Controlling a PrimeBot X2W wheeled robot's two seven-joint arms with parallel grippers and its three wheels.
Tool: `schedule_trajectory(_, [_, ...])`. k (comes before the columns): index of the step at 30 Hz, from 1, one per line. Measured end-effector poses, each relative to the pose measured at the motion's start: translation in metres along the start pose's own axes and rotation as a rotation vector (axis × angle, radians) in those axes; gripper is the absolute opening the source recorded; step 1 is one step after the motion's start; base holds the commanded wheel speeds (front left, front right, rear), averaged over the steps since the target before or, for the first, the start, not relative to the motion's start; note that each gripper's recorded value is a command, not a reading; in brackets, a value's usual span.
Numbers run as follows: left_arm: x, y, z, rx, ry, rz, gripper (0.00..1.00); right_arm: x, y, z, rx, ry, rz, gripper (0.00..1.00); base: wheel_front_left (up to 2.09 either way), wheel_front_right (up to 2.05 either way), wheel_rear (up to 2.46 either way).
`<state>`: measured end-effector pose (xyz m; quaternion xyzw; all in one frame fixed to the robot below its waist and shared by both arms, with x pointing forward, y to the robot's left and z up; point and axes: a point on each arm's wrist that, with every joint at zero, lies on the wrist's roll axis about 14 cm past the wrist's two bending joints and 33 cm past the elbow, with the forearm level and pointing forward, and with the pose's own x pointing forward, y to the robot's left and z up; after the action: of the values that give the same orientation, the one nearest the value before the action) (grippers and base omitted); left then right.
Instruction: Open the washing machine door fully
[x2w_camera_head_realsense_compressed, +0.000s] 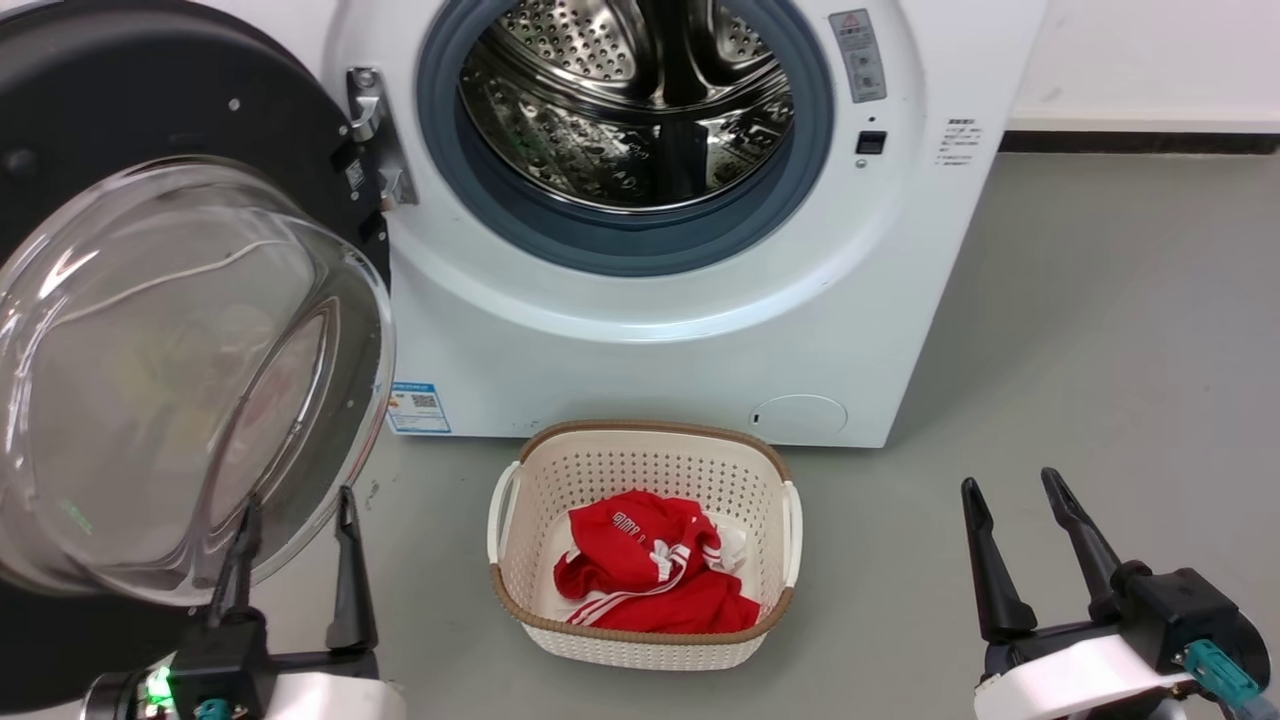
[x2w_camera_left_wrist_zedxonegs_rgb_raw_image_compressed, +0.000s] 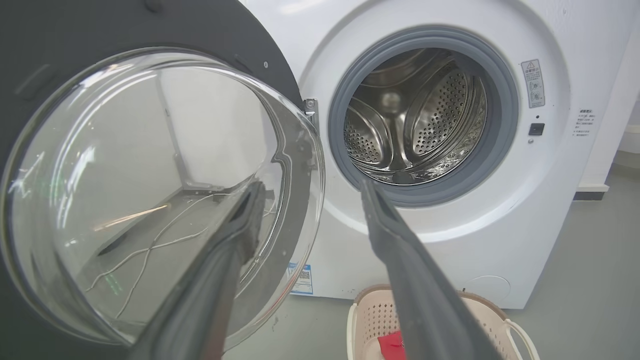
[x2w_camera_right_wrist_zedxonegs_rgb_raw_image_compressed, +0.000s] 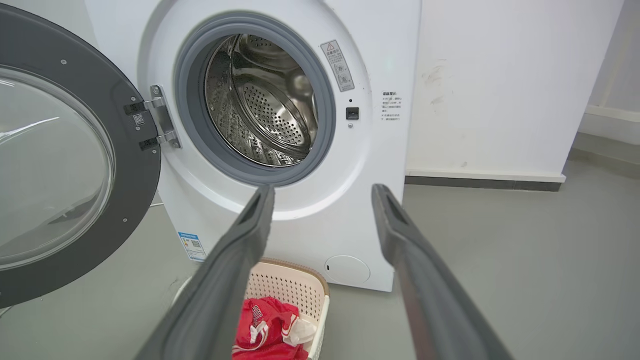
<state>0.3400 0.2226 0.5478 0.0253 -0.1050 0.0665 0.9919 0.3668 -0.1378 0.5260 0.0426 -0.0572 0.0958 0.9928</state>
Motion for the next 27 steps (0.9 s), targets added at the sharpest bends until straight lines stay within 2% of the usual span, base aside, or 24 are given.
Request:
schedule_trajectory(11, [0.010, -0.034, -0.003, 0.002, 0.001, -0.104, 1.00, -0.018, -0.020, 0.009, -0.066, -0.003, -0.065, 1.00, 0.00, 0.00, 0.00])
schedule_trajectory(27, [0.014, -0.038, -0.009, 0.002, 0.017, -0.112, 1.00, -0.019, -0.017, 0.001, -0.037, 0.018, -0.061, 1.00, 0.00, 0.00, 0.00])
